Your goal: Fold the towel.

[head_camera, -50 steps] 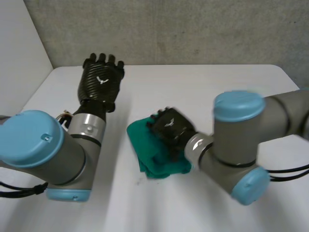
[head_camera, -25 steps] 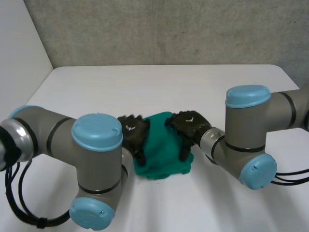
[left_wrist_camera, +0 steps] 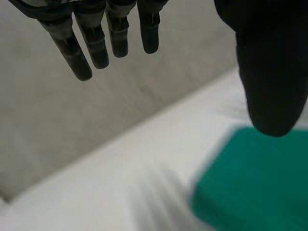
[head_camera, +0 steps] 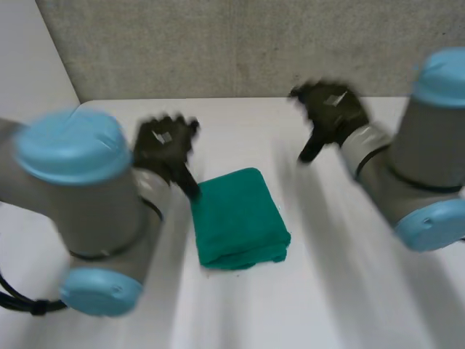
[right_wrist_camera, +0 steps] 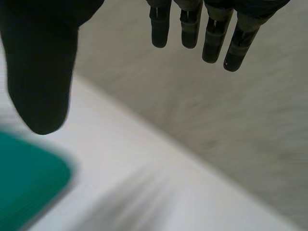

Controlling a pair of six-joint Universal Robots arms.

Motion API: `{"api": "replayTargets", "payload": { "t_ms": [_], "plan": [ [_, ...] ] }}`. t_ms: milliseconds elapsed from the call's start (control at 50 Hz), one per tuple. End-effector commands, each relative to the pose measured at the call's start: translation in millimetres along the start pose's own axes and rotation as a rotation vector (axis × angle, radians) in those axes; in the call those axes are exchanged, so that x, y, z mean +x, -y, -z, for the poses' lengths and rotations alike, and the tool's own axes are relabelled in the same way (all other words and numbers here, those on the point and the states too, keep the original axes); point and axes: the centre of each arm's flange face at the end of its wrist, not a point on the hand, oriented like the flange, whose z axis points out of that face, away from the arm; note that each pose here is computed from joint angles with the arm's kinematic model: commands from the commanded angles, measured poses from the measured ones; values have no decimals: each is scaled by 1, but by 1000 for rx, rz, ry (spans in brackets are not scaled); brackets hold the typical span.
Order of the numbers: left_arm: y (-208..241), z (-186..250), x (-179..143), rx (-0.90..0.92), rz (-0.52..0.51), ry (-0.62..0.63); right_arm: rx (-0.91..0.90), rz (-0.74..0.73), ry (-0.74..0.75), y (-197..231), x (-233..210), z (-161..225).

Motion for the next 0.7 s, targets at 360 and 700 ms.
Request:
{"api": "replayTargets", "payload": {
  "t_ms": [360,700],
  "plan": [
    [88,12,-106,170,145,122,63,28,-278,62,72,25],
    [87,25,-103,177,147,112,95,44,-251,49,61,22]
  ]
}}
